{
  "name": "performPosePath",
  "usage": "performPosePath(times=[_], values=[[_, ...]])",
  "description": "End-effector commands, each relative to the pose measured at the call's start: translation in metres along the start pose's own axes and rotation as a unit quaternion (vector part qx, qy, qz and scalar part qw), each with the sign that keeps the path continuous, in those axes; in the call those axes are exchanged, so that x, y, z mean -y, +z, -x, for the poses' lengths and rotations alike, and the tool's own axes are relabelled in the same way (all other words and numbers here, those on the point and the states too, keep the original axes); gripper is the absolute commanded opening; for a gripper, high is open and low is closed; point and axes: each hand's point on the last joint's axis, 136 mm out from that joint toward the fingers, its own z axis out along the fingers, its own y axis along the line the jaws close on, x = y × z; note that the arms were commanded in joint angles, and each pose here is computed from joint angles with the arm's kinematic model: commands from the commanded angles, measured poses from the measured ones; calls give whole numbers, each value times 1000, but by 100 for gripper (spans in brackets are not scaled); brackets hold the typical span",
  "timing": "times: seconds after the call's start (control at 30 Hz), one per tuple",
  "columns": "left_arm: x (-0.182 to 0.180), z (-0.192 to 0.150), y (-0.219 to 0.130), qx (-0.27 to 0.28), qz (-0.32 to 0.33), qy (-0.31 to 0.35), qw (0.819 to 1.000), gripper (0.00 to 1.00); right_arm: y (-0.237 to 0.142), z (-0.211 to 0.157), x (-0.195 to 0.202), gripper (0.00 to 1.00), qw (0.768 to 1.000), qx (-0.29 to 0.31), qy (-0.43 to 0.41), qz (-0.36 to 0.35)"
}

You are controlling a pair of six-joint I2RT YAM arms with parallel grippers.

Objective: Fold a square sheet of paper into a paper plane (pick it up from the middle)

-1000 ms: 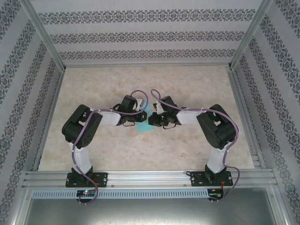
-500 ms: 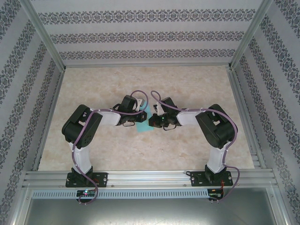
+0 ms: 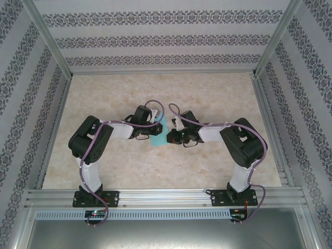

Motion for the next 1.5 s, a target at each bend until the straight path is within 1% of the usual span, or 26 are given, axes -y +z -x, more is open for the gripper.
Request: performPosePath(times=[0.0,0.23,0.47,0.57,0.7,0.83,1.0,1.13,1.3,1.47], values=[[-56,-74,8,-109,89,-37,989,16,-3,-32,14,6,999,-44,13,-19],[-55,-75,7,-112,87,-37,989,16,-5,-42,24,6,998,-50,17,-36],[-51,-72,8,-112,77,-37,990,16,-15,-43,15,6,999,-42,13,-23],[-49,-71,8,-112,70,-36,991,16,-22,-32,0,6,1000,-24,7,-2],[-43,-67,7,-109,60,-35,992,16,-30,-9,-29,6,999,4,-1,48],[-39,-63,5,-105,54,-34,992,16,-29,13,-48,6,997,23,-5,80],[-30,-53,2,-93,37,-35,994,16,-12,25,-38,6,998,16,-3,68],[-22,-45,1,-86,23,-35,995,16,-2,26,-24,6,999,6,-3,45],[-17,-35,-1,-76,9,-39,996,16,7,17,-9,6,1000,-11,0,25],[-13,-27,-3,-68,-3,-38,997,17,13,2,16,6,999,-29,5,-12]])
